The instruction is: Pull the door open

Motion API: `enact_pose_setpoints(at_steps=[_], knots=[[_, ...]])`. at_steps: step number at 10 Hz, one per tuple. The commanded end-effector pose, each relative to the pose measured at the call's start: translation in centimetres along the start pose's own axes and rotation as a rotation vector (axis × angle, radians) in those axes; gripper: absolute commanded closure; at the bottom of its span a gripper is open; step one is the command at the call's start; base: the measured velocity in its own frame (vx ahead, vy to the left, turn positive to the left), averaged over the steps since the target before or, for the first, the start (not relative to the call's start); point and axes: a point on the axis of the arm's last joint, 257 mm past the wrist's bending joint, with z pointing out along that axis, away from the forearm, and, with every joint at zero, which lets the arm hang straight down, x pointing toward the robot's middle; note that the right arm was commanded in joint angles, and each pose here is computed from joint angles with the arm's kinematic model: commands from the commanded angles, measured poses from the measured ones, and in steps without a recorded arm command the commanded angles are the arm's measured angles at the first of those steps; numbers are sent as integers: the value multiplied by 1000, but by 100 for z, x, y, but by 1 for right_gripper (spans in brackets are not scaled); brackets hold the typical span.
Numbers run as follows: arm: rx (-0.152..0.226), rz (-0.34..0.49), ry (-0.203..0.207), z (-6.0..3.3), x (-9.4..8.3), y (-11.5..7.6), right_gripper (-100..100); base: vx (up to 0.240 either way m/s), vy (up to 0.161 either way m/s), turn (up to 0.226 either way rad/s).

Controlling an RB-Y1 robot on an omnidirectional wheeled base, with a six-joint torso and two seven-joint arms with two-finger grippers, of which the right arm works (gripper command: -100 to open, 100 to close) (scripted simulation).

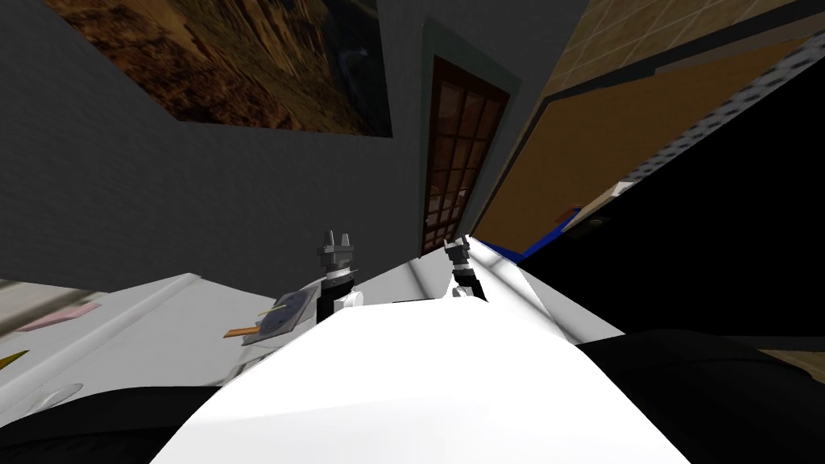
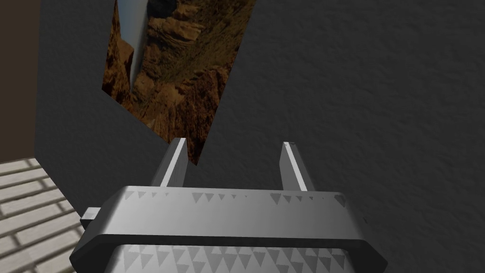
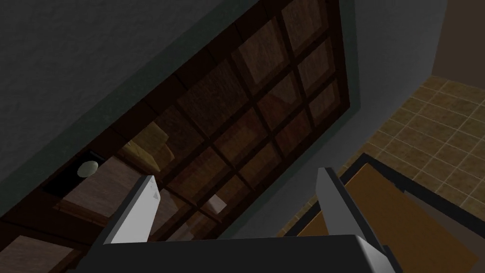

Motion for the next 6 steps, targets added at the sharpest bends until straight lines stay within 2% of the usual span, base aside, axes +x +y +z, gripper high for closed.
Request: enact_pose_setpoints(at_steps=[1, 6], knots=[[15, 55, -5, -40, -47, -108, -100, 100, -47, 110], [63, 216, -33, -171, -212, -425, -100, 94, -37, 114]])
